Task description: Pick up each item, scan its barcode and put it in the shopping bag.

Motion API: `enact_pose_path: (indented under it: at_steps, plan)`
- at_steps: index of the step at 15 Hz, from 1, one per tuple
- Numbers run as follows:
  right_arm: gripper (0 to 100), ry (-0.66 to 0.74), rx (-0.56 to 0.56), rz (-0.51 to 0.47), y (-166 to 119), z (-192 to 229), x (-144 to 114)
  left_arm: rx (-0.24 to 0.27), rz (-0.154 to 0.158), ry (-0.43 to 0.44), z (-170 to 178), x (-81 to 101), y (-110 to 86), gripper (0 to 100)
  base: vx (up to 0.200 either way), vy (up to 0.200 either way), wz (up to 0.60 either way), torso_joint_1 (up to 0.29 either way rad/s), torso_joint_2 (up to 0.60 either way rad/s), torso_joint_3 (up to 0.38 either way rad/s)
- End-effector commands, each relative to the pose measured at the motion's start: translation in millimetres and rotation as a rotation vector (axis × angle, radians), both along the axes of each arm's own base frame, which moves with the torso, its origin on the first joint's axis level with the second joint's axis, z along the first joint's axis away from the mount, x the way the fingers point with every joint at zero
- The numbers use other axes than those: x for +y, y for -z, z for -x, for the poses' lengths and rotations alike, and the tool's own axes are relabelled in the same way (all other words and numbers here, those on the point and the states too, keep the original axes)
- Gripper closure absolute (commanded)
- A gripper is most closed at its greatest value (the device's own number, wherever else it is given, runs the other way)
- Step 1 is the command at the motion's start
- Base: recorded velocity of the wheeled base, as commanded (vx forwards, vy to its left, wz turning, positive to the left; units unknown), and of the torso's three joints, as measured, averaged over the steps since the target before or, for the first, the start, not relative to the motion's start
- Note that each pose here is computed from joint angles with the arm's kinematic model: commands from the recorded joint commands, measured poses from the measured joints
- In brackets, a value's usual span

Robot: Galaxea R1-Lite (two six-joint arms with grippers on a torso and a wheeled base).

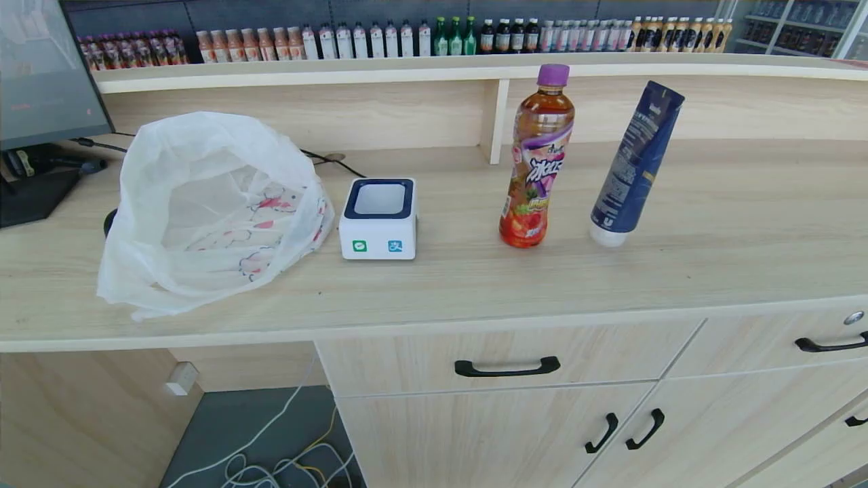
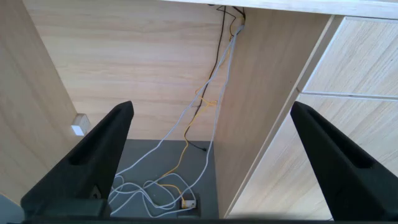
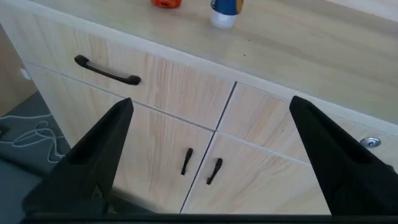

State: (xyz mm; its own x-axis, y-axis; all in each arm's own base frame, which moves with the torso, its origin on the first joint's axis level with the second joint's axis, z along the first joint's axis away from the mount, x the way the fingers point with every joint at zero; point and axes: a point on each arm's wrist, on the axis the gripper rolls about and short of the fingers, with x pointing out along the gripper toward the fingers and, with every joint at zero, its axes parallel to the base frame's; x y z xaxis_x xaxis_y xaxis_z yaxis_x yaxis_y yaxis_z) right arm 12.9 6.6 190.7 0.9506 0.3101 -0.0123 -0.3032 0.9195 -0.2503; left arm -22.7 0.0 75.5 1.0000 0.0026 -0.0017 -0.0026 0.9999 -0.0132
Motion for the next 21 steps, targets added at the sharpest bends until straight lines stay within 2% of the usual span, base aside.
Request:
enact_pose_path:
  at_steps: [1,4,6,12,15,18,21]
  plan:
    - [0,-0.124,0.094,0.081,-18.2,-37.7,7.3,0.000,0.001,-0.001,0.0,0.0,0.0,0,0.000,0.000,0.00,0.000,0.00,0.000]
    - [0,-0.330,0.113,0.177,-33.1,-74.3,31.8,0.001,0.001,-0.001,-0.1,0.0,0.0,0,0.000,0.000,0.00,0.000,0.00,0.000]
    - [0,-0.375,0.088,0.193,-35.8,-89.8,45.4,0.000,0.001,-0.001,0.0,0.0,0.0,0,0.000,0.000,0.00,0.000,0.00,0.000]
    - [0,-0.227,-0.015,0.185,-54.9,-117.4,81.8,0.000,0.001,-0.001,0.0,0.0,0.0,0,0.000,0.000,0.00,0.000,0.00,0.000]
    - [0,-0.158,-0.004,0.127,-56.4,-122.9,94.2,0.000,0.001,-0.001,0.0,0.0,0.0,0,0.000,0.000,0.00,0.000,0.00,0.000]
    - [0,-0.119,-0.077,0.043,-54.0,-144.2,125.7,0.000,0.001,-0.001,0.0,0.0,0.0,0,0.000,0.000,0.00,0.000,0.00,0.000]
    - [0,-0.111,-0.090,-0.030,-53.2,-159.4,151.0,0.000,0.001,-0.001,0.0,0.0,0.0,0,0.000,0.000,0.00,0.000,0.00,0.000]
